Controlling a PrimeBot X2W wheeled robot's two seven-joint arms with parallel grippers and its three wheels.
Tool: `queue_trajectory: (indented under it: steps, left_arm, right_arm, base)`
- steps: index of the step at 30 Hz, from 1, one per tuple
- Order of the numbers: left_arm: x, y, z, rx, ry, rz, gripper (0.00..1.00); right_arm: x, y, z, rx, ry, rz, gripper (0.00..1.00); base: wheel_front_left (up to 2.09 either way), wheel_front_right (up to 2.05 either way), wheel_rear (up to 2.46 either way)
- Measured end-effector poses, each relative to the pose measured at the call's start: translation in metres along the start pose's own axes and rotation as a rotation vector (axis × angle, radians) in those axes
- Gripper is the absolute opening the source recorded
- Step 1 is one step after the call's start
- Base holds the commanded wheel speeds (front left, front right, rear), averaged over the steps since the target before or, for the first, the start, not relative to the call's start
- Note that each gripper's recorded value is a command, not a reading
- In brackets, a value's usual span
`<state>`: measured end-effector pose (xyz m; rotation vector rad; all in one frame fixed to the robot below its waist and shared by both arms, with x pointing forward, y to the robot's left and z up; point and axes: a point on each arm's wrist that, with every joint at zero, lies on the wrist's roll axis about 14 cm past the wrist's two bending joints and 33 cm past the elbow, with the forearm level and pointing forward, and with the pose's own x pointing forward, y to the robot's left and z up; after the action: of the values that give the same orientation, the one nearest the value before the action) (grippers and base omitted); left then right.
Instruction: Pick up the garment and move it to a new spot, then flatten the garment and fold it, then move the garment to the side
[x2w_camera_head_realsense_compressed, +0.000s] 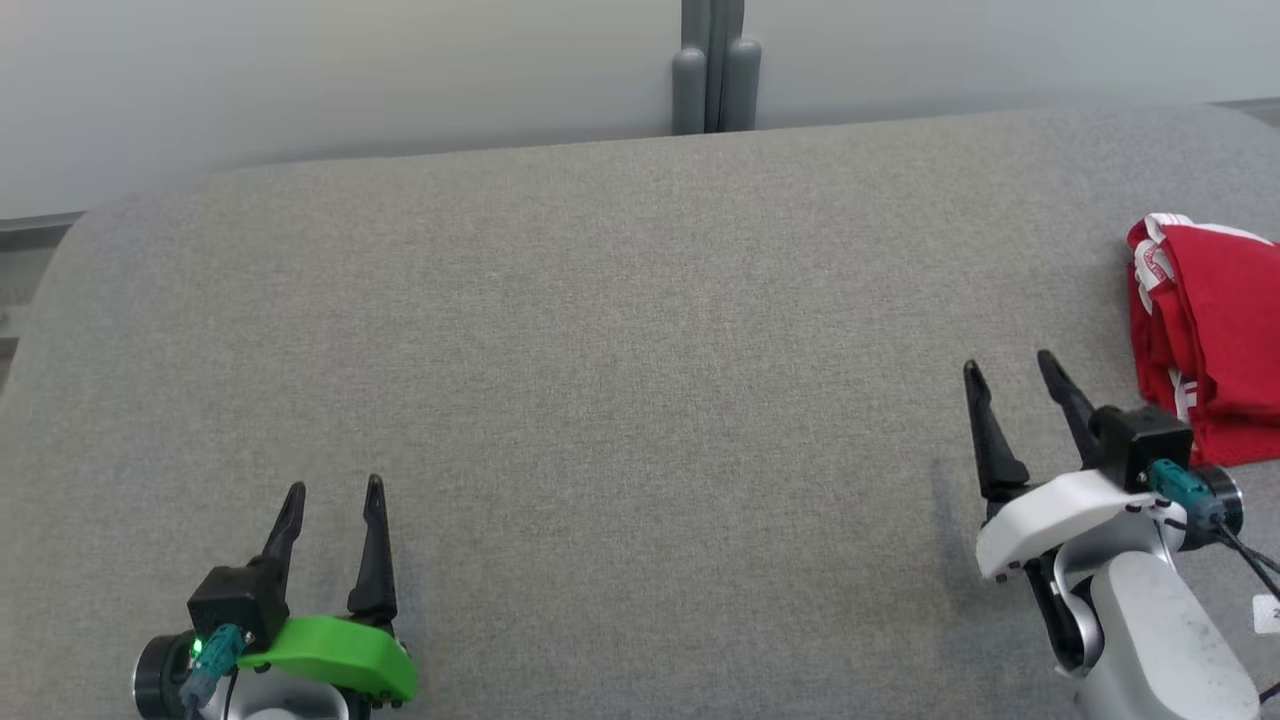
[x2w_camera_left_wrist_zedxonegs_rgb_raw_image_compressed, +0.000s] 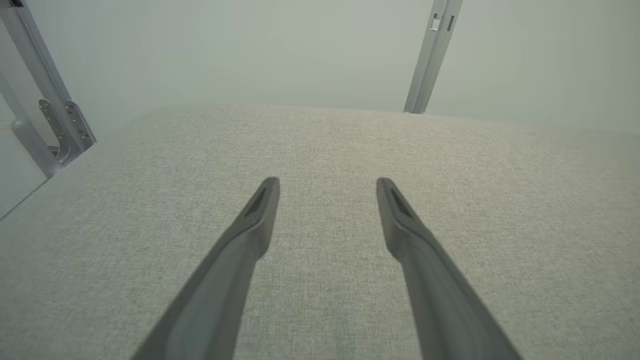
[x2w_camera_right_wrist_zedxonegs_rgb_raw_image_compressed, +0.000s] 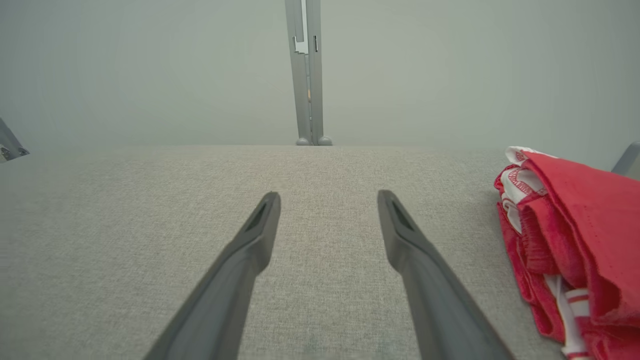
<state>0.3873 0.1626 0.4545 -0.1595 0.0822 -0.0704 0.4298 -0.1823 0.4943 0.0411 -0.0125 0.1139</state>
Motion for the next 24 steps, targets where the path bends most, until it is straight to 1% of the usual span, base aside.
queue_trajectory:
  steps: [7,15,24]
  left_arm:
    - [-0.027,0.022,0.005,-0.002,-0.02,0.08,1.0]
    - [-0.039,0.028,0.011,-0.002,-0.042,0.104,1.0]
    - [-0.039,0.027,0.015,0.002,-0.055,0.1,1.0]
  right_arm:
    - [-0.015,0.016,0.003,0.015,-0.01,0.02,1.0]
    - [-0.023,0.029,-0.001,0.017,0.002,0.045,1.0]
    - [-0.03,0.034,-0.011,0.021,0.033,0.057,1.0]
  base:
    - [0.0,0.0,0.0]
    - [0.0,0.0,0.0]
    - [0.0,0.0,0.0]
